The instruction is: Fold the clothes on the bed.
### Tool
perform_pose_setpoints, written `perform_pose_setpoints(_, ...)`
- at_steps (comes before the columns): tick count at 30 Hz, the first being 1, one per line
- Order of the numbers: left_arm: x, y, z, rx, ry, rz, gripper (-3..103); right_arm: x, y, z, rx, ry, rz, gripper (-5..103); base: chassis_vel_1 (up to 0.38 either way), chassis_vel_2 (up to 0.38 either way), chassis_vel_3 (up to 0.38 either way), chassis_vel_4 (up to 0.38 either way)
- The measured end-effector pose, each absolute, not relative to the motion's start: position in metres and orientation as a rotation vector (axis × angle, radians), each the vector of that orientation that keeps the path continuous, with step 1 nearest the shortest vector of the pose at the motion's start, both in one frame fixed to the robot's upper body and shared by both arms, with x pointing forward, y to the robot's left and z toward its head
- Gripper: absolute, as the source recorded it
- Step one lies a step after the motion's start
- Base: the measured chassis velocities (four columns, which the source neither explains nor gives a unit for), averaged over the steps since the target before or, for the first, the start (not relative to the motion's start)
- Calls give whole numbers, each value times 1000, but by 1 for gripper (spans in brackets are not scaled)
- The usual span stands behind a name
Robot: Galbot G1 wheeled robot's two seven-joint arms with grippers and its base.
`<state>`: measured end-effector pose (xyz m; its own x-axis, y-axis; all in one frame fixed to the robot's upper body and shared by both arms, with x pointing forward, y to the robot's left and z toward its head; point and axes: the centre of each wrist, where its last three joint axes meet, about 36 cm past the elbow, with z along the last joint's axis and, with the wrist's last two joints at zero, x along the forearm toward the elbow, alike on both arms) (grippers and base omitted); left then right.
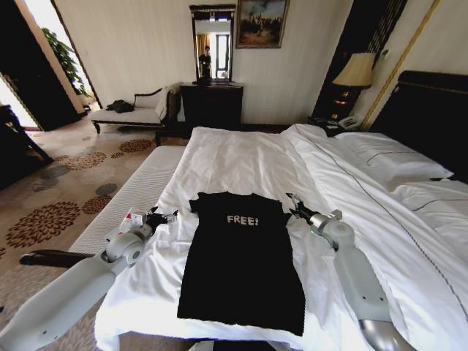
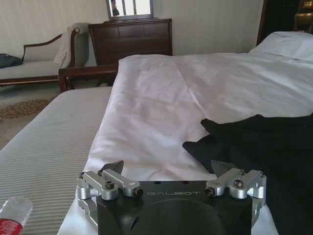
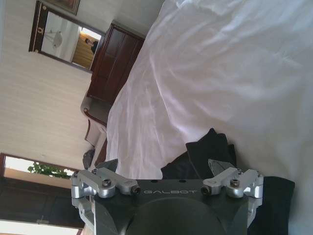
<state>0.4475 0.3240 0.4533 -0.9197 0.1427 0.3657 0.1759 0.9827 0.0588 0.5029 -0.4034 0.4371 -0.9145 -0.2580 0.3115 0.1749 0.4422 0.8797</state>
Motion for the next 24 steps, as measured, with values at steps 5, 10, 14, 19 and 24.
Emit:
perform_pose_setpoints(5, 448, 324, 454, -228, -2766, -124, 100, 502, -417, 430, 8, -2329, -1404, 100, 0, 0, 0, 0)
perform_pose_setpoints(10, 446, 328, 454, -222, -2761, -133, 100, 503, -442, 420, -78, -2325, -1381, 100, 0, 0, 0, 0)
perform_pose_setpoints(14, 444, 328, 454, -225, -2758, -135, 100, 501, -447, 404, -107, -2318, -1327, 101, 0, 0, 0, 0)
perform_pose_setpoints(19, 442, 326, 457, -238, -2763, -139, 100, 500, -447, 389, -102, -2309, -1259, 78, 0, 0, 0, 0)
perform_pose_setpoints(24, 441, 326, 458, -244, -2762, -146, 100, 511, -438, 386, -70, -2314, -1226, 91, 0, 0, 0, 0)
